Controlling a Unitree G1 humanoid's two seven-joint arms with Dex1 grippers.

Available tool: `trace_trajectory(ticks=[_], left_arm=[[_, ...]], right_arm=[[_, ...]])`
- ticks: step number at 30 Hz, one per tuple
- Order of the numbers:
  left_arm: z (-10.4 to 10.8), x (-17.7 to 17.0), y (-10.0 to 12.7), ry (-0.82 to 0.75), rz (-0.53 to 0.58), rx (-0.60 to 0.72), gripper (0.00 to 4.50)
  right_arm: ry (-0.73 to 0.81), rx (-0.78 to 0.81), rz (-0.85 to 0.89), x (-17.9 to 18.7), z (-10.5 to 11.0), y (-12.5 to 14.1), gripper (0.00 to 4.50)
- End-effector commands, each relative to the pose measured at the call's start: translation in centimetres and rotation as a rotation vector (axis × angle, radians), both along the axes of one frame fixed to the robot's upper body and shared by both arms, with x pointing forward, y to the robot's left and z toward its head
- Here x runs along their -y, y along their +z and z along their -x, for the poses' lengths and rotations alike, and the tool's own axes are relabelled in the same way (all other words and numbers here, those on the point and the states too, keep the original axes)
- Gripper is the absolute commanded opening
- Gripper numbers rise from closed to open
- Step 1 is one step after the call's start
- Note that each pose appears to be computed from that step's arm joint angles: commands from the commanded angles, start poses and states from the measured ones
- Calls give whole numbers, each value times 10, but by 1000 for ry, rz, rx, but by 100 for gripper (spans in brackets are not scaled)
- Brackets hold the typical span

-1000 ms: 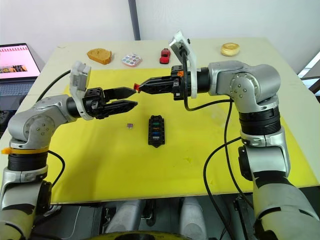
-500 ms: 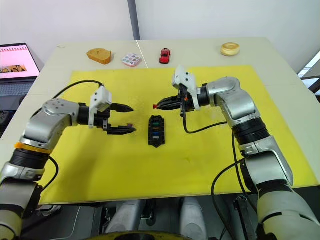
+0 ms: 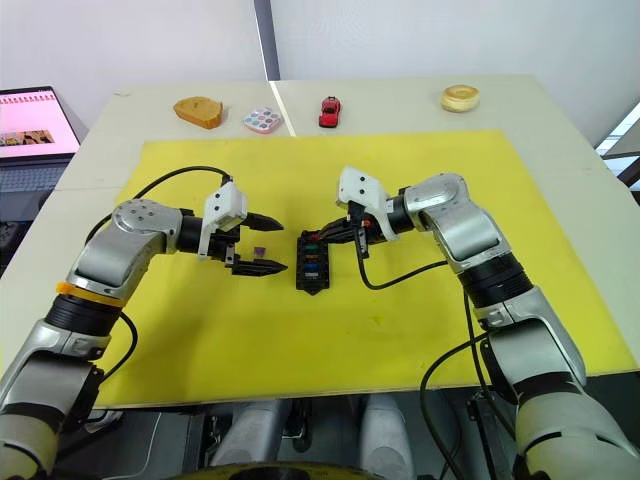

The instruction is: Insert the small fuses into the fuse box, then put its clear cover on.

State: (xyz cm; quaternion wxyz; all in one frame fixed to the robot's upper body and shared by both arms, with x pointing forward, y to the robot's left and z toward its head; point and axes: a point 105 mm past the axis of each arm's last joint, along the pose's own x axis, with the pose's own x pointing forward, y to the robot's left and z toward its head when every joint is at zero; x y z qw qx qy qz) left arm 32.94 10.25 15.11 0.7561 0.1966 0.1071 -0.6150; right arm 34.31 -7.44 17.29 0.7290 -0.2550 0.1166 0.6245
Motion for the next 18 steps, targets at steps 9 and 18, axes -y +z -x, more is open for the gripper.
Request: trace_trajectory(ticks=[9, 18], left_arm=[[2, 1, 2, -7, -4, 33, 444], [4, 2, -2, 4, 0, 28, 444]], right_arm=[[15, 85, 11, -14, 4, 17, 0], [10, 78, 43, -15, 1, 11, 0]])
